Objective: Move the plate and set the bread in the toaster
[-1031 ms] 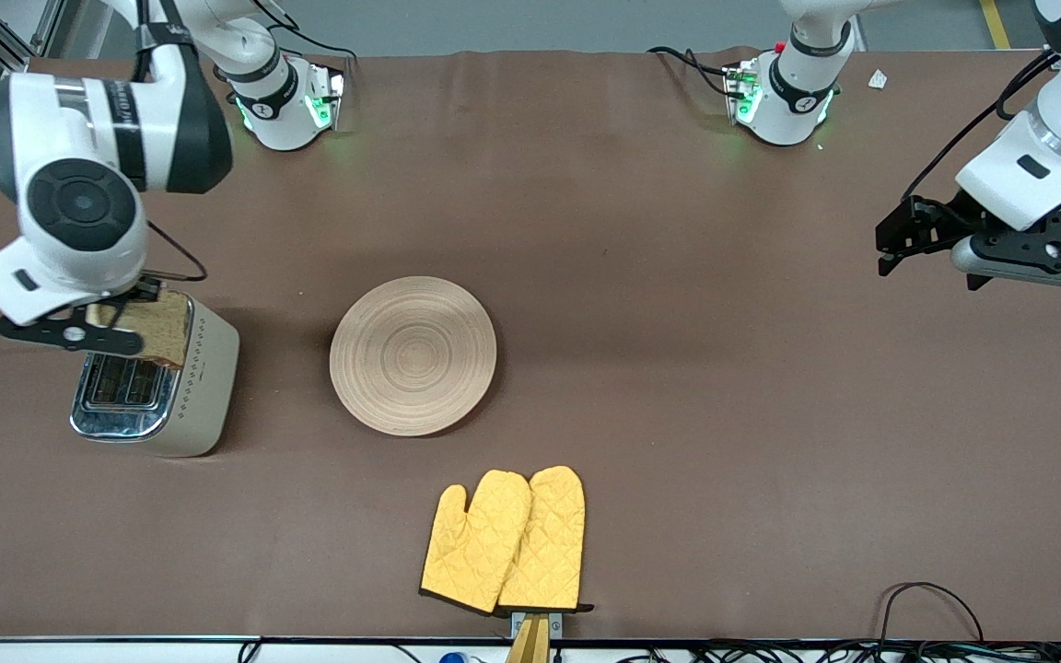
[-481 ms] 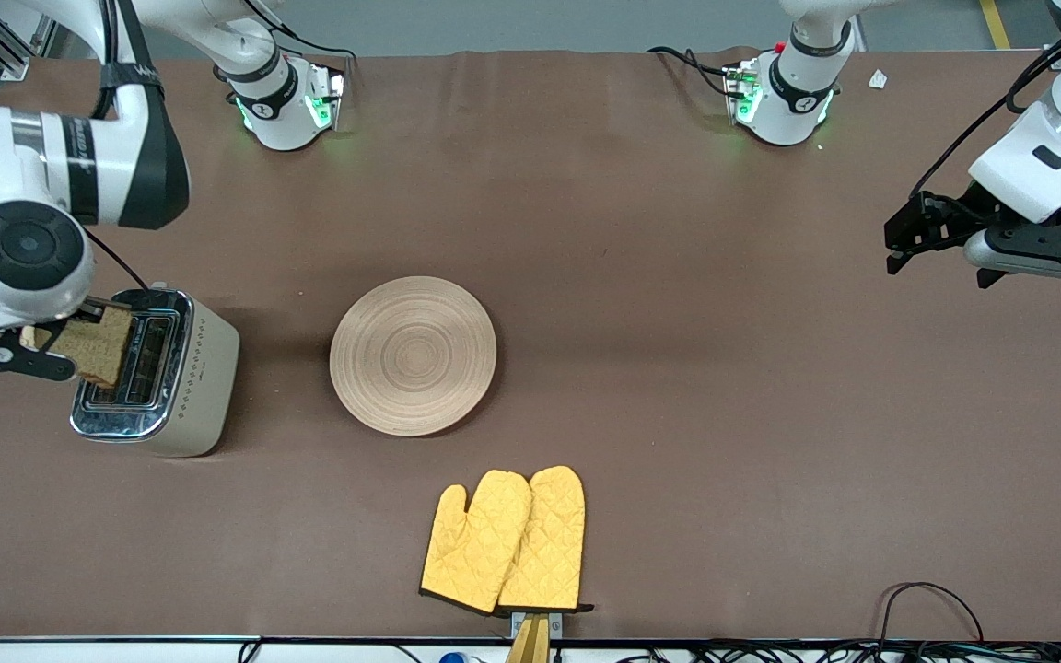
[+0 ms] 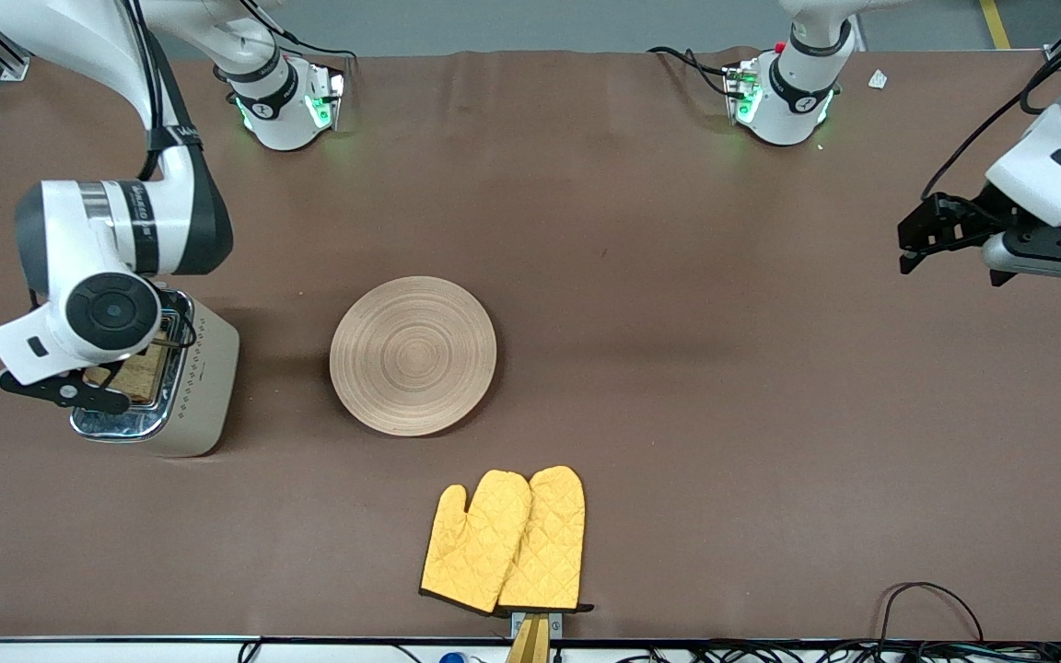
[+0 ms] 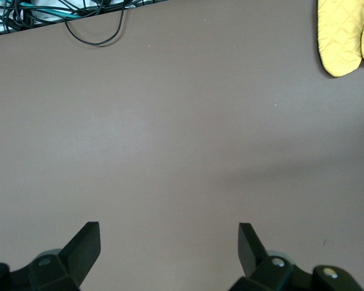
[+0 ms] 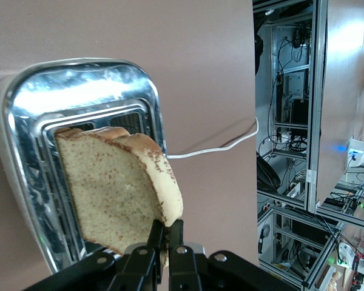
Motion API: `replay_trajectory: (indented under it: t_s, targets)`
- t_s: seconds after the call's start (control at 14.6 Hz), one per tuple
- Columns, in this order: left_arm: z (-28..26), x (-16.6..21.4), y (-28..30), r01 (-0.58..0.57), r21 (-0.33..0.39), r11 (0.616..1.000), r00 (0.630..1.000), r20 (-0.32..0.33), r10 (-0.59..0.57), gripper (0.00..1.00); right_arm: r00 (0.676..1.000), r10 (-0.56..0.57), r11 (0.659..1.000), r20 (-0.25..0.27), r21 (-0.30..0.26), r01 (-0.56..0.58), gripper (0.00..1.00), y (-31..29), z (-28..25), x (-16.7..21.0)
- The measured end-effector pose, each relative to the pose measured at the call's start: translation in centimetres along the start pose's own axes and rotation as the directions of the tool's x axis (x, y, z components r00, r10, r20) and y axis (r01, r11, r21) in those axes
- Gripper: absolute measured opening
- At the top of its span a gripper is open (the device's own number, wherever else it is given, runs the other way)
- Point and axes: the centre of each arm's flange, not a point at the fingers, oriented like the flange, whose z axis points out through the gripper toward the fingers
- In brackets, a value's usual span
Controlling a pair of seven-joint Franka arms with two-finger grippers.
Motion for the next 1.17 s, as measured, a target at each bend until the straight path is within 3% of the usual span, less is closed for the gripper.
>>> replay_trajectory:
  t_s: [0.21, 0.34, 0.41, 0.55, 0.76, 0.89, 1.03, 1.17]
  targets:
    - [0.0, 0.0, 0.3, -0.013, 0.001, 1.0, 1.0, 0.001, 0.013, 1.0, 1.0, -0.015, 1.0, 0.01, -0.005, 0.015, 0.06, -1.8, 1.7, 0.7]
    - [-0.1, 0.0, 0.7, -0.02, 0.001, 1.0, 1.0, 0.0, 0.02, 1.0, 0.999, -0.03, 1.0, 0.022, 0.003, 0.03, 0.2, -3.4, 3.4, 1.2]
    - [-0.1, 0.0, 0.8, -0.022, 0.0, 1.0, 1.0, 0.0, 0.022, 1.0, 0.999, -0.029, 0.999, 0.035, 0.023, 0.028, 0.32, -4.0, 4.1, 1.4]
    - [-0.1, 0.0, 0.7, -0.021, 0.001, 1.0, 1.0, 0.0, 0.021, 1.0, 0.998, 0.005, 0.989, 0.066, 0.15, -0.015, 0.51, -4.4, 3.7, 2.0]
    - [-0.2, 0.0, 0.5, -0.017, 0.001, 1.0, 1.0, 0.0, 0.017, 1.0, 0.987, 0.078, 0.921, 0.137, 0.369, -0.124, 0.82, 0.5, -2.1, 3.1]
    - [-0.1, -0.1, 0.6, -0.017, 0.001, 1.0, 1.0, 0.008, 0.017, 1.0, 0.991, 0.069, 0.871, 0.115, 0.478, -0.116, 1.0, 4.9, -6.5, 2.6]
    - [0.0, -0.2, 0.6, -0.017, 0.0, 1.0, 1.0, 0.02, 0.017, 1.0, 0.994, 0.071, 0.799, 0.08, 0.592, -0.105, 1.0, 9.5, -9.7, 1.5]
    - [0.0, -0.3, 0.5, -0.015, 0.0, 1.0, 1.0, 0.024, 0.015, 1.0, 0.997, 0.065, 0.743, 0.036, 0.665, -0.072, 1.0, 14.6, -10.5, 0.4]
